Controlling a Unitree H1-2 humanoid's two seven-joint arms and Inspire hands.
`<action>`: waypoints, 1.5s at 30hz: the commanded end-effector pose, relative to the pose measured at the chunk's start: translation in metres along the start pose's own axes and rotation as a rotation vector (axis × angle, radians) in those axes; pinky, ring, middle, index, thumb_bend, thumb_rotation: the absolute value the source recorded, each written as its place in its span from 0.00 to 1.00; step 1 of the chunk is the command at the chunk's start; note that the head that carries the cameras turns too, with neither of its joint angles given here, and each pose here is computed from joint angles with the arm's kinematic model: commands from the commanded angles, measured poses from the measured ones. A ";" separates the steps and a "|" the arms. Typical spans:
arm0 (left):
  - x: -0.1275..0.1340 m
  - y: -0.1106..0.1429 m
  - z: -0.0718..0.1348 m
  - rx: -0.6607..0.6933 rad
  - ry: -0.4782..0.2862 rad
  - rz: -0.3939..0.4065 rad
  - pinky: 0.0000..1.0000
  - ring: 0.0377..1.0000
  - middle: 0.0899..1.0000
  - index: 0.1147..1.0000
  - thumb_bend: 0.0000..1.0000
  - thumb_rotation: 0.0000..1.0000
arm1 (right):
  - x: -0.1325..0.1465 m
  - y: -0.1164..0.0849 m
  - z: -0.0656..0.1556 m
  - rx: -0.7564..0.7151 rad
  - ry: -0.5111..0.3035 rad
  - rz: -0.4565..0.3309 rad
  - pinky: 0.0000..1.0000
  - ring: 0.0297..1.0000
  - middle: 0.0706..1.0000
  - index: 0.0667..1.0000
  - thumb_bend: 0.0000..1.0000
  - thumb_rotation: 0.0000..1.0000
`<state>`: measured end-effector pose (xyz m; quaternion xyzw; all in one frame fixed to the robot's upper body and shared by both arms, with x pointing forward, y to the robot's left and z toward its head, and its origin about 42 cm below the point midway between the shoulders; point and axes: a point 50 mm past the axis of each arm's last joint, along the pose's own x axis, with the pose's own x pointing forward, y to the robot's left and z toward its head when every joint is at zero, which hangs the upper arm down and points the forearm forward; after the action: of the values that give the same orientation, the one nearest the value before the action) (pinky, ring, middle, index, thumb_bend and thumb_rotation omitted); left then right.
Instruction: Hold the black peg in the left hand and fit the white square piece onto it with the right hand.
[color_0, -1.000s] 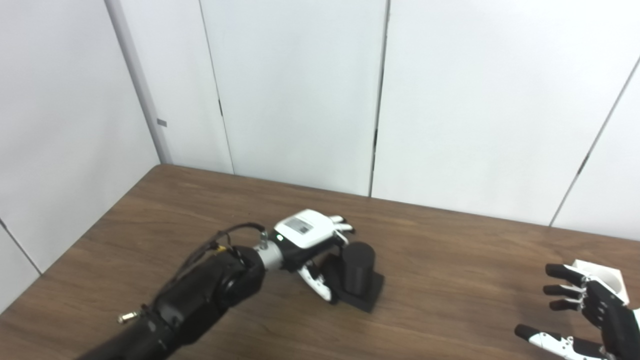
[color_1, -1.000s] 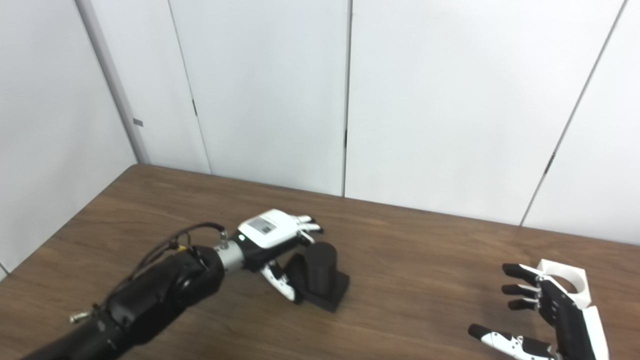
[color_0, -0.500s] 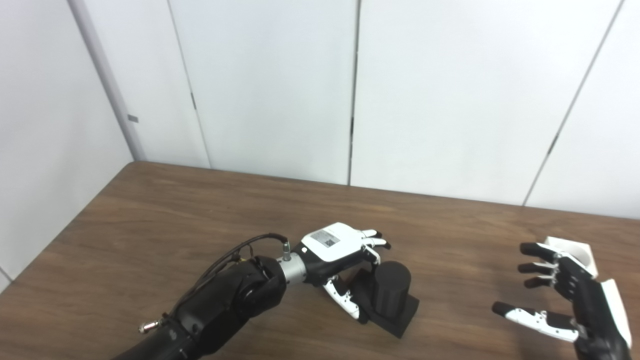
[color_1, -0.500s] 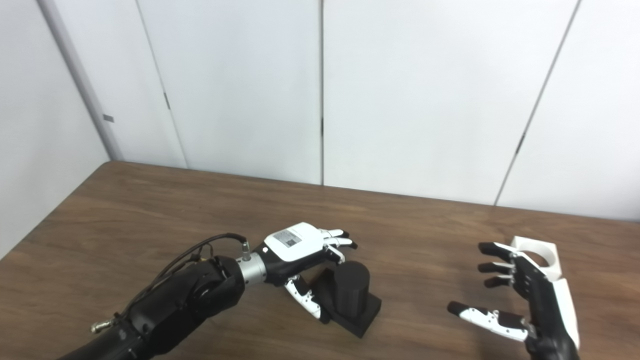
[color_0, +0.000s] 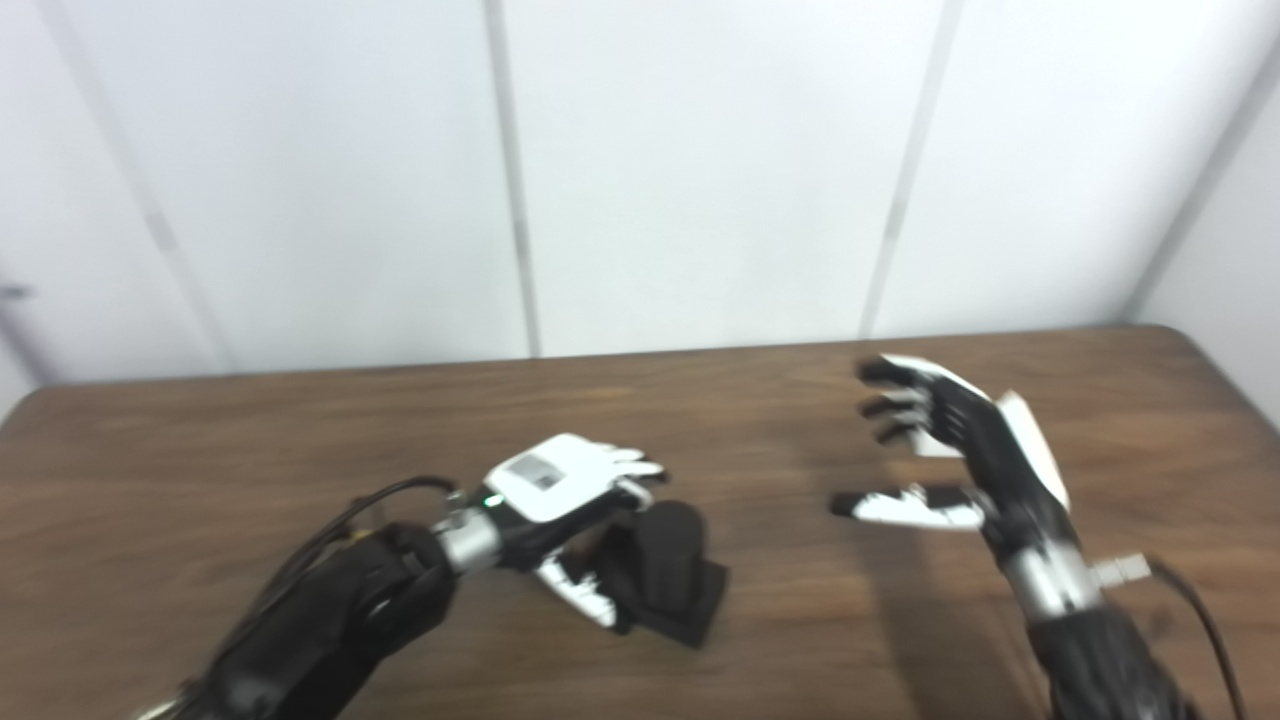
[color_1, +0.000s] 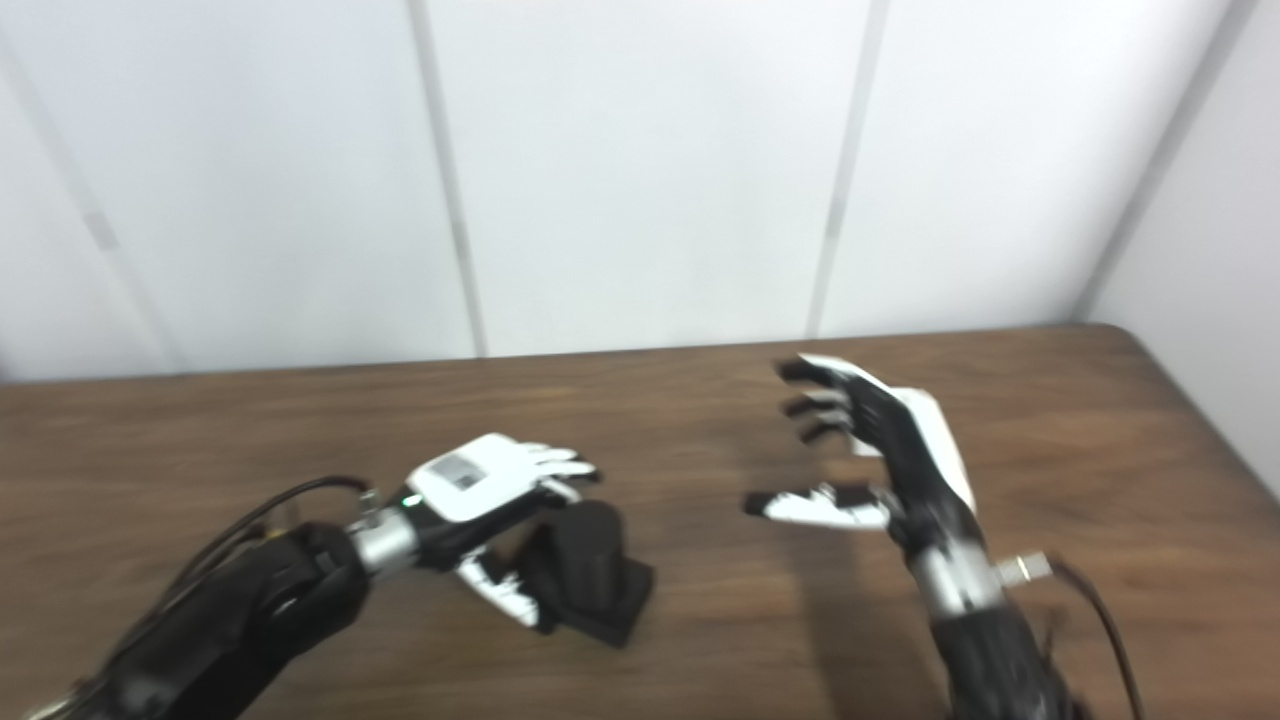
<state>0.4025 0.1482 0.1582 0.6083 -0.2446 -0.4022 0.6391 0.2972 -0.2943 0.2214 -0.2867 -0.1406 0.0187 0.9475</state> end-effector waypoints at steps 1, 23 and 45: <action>-0.022 -0.053 0.001 0.012 -0.003 -0.227 0.88 0.91 0.88 0.42 0.52 0.08 | 0.018 -0.025 0.020 -0.134 -0.045 0.015 0.56 0.71 0.87 0.84 0.72 0.17; -0.051 -0.063 -0.018 0.024 -0.007 -0.238 0.82 0.89 0.87 0.42 0.52 0.07 | 0.111 -0.066 0.027 -0.972 0.196 0.257 0.80 0.91 0.92 0.85 0.89 0.16; -0.062 -0.067 -0.025 0.007 0.001 -0.233 0.86 0.91 0.88 0.43 0.52 0.07 | 0.158 -0.060 -0.010 -1.021 0.386 0.350 0.81 0.92 0.94 0.86 0.93 0.21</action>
<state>0.3979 0.1780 0.1505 0.5890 -0.2654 -0.4075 0.6455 0.4384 -0.3300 0.2549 -0.7164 0.1197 0.0859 0.6820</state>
